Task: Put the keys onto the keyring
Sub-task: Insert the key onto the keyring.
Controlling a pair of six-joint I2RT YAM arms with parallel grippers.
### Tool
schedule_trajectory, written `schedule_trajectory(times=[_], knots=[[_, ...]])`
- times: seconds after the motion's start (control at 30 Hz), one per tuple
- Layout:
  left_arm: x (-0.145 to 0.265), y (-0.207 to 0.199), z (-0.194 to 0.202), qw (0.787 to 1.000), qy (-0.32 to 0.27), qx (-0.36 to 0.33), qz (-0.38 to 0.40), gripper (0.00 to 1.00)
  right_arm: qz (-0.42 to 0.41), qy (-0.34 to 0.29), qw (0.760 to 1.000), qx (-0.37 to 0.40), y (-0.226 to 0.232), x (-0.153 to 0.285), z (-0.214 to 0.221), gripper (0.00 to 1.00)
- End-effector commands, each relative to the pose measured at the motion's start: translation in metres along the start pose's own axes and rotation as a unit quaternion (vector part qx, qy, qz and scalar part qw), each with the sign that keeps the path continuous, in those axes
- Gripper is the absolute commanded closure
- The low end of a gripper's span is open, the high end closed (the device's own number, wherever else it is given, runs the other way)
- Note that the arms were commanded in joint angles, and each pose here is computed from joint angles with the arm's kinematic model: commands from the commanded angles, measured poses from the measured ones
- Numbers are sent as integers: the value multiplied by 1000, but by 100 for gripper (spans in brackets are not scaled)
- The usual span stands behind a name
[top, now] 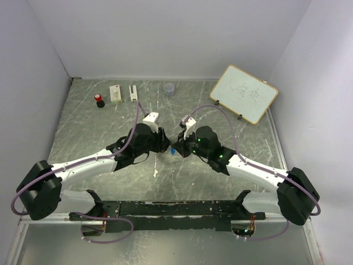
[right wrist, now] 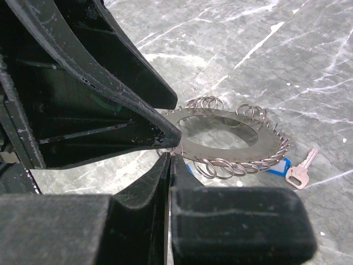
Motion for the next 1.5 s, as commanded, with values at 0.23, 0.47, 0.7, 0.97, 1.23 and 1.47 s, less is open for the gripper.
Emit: schedule_trajectory(times=[0.23,0.47,0.7,0.97,1.23,1.47], knots=[[14,2,4,998,-54,37,0,46,15,-48,998,43,9,11,-39,100],[32,8,0,993,-110,39,-13,46,22,-50,997,61,14,18,-57,100],[40,10,-5,989,-143,26,-12,44,32,-44,995,82,19,29,-77,100],[40,2,-12,979,-196,3,45,43,28,-37,994,99,29,41,-97,100],[49,4,-9,960,-265,-37,80,37,15,-36,994,102,36,48,-110,100],[57,9,-7,942,-322,-50,75,38,4,-33,995,96,40,49,-112,100]])
Point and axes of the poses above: each gripper's point midway between its finger pads, its own x axis back along the fingers, its own y axis along the line the jaws close on, z = x × y, the point moved 10 cm from there along x, back along the fingers, and after that the axes turned 11 degrees about -x, right-handed, at the moved point
